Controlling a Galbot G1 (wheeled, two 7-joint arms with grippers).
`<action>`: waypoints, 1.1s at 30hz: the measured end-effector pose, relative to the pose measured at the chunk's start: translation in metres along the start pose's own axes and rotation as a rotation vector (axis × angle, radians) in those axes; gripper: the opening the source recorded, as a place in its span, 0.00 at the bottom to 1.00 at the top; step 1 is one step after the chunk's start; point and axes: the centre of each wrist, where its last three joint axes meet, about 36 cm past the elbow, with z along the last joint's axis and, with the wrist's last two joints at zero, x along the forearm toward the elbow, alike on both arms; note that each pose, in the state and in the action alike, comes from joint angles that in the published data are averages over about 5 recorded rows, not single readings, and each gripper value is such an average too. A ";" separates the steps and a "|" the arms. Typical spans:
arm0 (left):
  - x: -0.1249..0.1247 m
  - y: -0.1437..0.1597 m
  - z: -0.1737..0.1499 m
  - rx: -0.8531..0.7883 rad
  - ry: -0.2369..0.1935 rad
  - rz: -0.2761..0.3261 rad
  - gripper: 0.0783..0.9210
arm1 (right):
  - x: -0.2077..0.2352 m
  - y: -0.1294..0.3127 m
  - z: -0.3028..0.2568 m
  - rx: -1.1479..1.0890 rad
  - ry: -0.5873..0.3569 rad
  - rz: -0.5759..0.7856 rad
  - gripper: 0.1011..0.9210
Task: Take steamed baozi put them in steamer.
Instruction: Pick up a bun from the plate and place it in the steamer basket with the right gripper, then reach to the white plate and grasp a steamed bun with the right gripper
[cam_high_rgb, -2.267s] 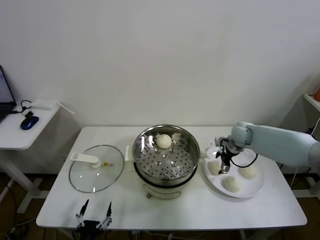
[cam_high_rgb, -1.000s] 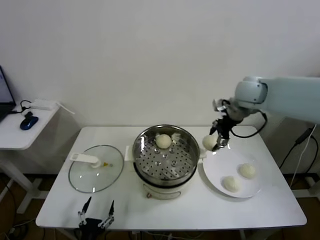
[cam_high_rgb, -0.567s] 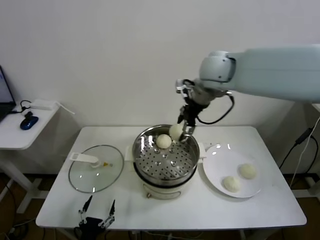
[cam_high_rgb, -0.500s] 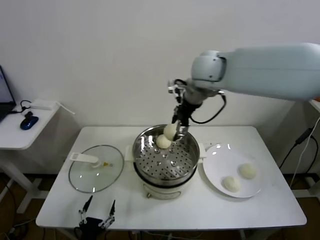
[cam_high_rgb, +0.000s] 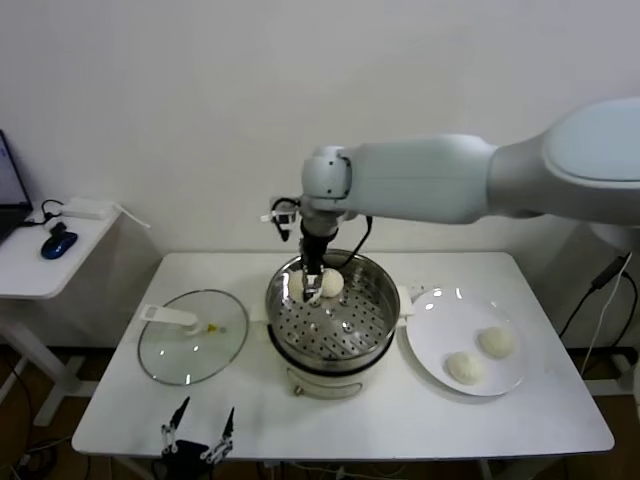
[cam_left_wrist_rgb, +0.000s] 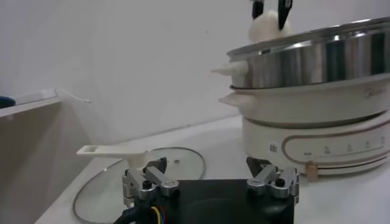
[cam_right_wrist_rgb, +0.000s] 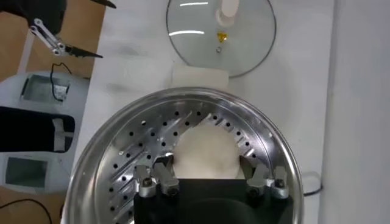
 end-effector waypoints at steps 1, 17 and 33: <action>0.000 0.000 0.000 0.000 0.001 0.000 0.88 | -0.006 0.000 -0.001 0.001 0.004 -0.004 0.77; -0.004 -0.002 0.005 -0.005 0.015 0.005 0.88 | -0.052 0.002 -0.005 0.009 0.026 -0.034 0.87; 0.001 -0.005 0.008 -0.024 0.039 0.025 0.88 | 0.058 0.003 0.135 0.030 0.086 -0.055 0.88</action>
